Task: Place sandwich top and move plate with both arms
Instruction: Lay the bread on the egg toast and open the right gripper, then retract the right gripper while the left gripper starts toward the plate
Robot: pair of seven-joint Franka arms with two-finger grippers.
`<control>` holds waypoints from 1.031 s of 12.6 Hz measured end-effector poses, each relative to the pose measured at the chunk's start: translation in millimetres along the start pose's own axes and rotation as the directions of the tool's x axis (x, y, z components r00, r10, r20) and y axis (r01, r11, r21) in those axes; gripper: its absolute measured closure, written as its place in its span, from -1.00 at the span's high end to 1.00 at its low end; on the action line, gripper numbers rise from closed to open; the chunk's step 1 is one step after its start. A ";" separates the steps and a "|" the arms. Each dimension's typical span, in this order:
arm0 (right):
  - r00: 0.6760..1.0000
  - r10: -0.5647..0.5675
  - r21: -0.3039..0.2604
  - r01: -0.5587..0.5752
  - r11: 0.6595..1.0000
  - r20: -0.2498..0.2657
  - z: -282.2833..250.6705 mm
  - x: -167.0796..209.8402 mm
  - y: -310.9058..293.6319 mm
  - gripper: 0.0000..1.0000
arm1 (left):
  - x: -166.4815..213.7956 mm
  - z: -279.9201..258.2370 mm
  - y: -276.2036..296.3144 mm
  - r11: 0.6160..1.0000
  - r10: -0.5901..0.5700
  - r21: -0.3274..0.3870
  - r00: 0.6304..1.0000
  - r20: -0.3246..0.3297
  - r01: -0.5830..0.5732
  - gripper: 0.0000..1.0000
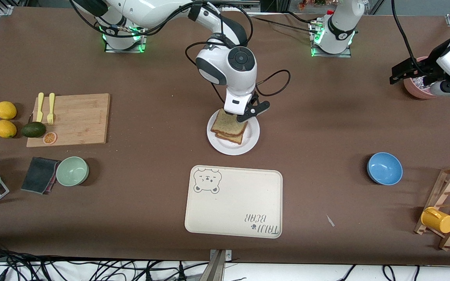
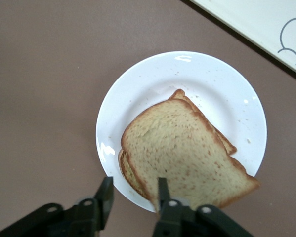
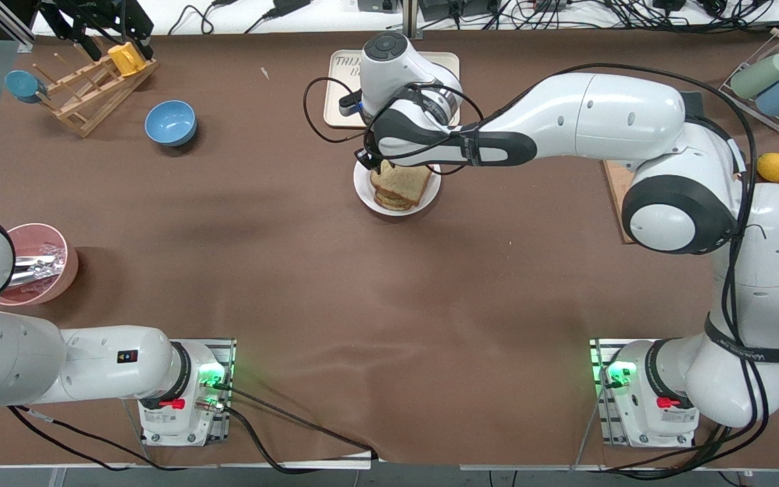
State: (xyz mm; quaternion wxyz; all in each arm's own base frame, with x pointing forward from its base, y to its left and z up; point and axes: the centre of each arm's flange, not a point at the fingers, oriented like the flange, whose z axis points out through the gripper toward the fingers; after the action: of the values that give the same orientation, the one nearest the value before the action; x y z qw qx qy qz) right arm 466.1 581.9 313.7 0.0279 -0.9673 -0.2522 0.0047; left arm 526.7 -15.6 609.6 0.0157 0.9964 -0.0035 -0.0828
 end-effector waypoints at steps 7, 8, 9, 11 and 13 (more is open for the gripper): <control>0.994 0.086 0.032 -0.088 0.996 0.062 -20.2 11.0 35.2 1.00 | 0.0 0.0 0.0 1.000 0.000 0.000 1.000 0.000 0.000 1.00; 0.990 0.104 0.019 -0.106 0.994 0.091 -32.9 11.3 50.7 1.00 | 0.0 0.0 0.3 1.000 0.001 0.000 1.000 0.000 -0.001 1.00; 0.985 0.110 0.001 -0.111 0.994 0.129 -50.8 9.3 70.6 1.00 | 0.0 0.0 0.6 1.000 0.001 0.000 1.000 0.000 -0.001 1.00; 0.972 0.115 -0.001 -0.117 0.993 0.206 -94.6 2.0 120.9 1.00 | 0.0 0.0 0.8 1.000 0.001 0.000 1.000 0.000 -0.001 1.00; 0.959 0.135 -0.003 -0.138 0.990 0.251 -135.2 -6.1 185.8 1.00 | 0.1 0.2 1.2 1.000 0.002 0.000 1.000 0.000 -0.002 1.00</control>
State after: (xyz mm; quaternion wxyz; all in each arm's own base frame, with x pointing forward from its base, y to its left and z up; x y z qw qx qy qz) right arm 554.5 410.1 438.2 0.0025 -0.9737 -0.1863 0.1307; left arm 526.7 -16.8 609.4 0.0156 0.9964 -0.0046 -0.0830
